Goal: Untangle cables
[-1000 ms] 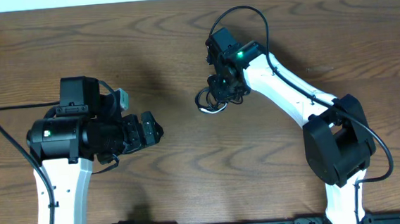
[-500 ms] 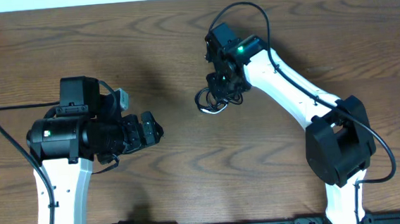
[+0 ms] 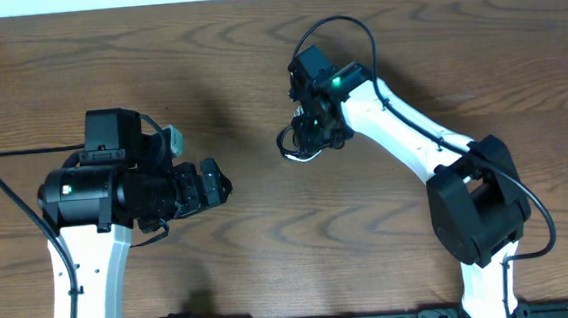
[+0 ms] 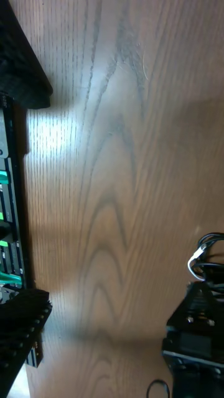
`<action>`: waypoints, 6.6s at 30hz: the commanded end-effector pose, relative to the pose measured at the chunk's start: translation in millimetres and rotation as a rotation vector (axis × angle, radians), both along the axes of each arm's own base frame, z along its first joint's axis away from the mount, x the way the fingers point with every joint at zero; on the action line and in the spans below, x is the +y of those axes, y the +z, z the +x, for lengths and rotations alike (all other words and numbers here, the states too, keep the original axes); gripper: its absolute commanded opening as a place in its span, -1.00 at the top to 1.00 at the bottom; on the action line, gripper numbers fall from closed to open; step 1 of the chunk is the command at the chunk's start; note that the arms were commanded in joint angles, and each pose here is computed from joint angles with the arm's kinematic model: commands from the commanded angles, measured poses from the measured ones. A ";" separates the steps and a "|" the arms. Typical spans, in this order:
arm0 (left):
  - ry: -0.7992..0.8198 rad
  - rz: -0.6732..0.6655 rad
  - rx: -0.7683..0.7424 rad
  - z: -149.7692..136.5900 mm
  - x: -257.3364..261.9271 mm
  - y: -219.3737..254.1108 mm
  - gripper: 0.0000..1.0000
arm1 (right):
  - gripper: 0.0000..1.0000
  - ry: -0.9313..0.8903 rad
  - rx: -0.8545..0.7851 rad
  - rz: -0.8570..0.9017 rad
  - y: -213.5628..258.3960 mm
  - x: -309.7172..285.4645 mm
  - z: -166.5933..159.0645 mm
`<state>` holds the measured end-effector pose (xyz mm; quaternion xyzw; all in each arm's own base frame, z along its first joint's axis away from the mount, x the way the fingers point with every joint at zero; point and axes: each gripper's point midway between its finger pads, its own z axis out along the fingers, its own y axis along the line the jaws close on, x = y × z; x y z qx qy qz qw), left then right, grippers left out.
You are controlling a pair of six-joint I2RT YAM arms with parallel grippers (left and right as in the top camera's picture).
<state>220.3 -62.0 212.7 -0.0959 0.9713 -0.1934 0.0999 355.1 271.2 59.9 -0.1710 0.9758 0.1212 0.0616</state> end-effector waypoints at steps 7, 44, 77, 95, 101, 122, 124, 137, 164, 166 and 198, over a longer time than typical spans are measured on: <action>-0.005 0.010 -0.023 3.6 0.5 7.2 -0.96 | 0.35 0.004 -0.105 -0.131 -5.7 -15.2 11.7; -0.005 0.010 -0.023 3.6 0.5 7.2 -0.96 | 0.97 0.007 -0.428 0.250 223.4 -0.7 -8.4; -0.004 0.009 -0.024 3.7 0.6 7.2 -0.96 | 0.02 0.056 0.027 -0.187 7.3 1.2 -25.5; -0.005 0.010 -0.024 3.7 0.6 7.2 -0.96 | 0.98 0.029 -0.029 -0.158 33.3 -1.6 -14.6; -0.005 0.010 -0.023 3.6 0.6 7.2 -0.96 | 0.97 0.014 -0.229 0.002 147.9 2.5 -11.9; -0.005 0.010 -0.024 3.7 0.6 7.2 -0.96 | 0.98 -0.131 -0.415 0.273 259.2 -0.1 -25.2; -0.005 0.010 -0.024 3.7 0.6 7.2 -0.96 | 0.98 -0.101 -0.518 0.329 295.4 -1.2 -21.4; -0.005 0.010 -0.024 3.7 0.6 7.2 -0.96 | 0.97 -0.079 -0.545 0.326 324.4 -17.6 -42.3; -0.005 0.010 -0.024 3.7 0.5 7.2 -0.97 | 0.98 -0.347 -0.433 0.014 240.0 -45.9 -10.6; -0.005 0.010 -0.024 3.7 0.6 7.2 -0.96 | 0.98 -0.175 -0.340 0.138 231.9 -10.3 -22.4; -0.005 0.010 -0.024 3.7 0.6 7.2 -0.96 | 0.97 -0.518 -0.429 0.057 235.0 -61.1 25.5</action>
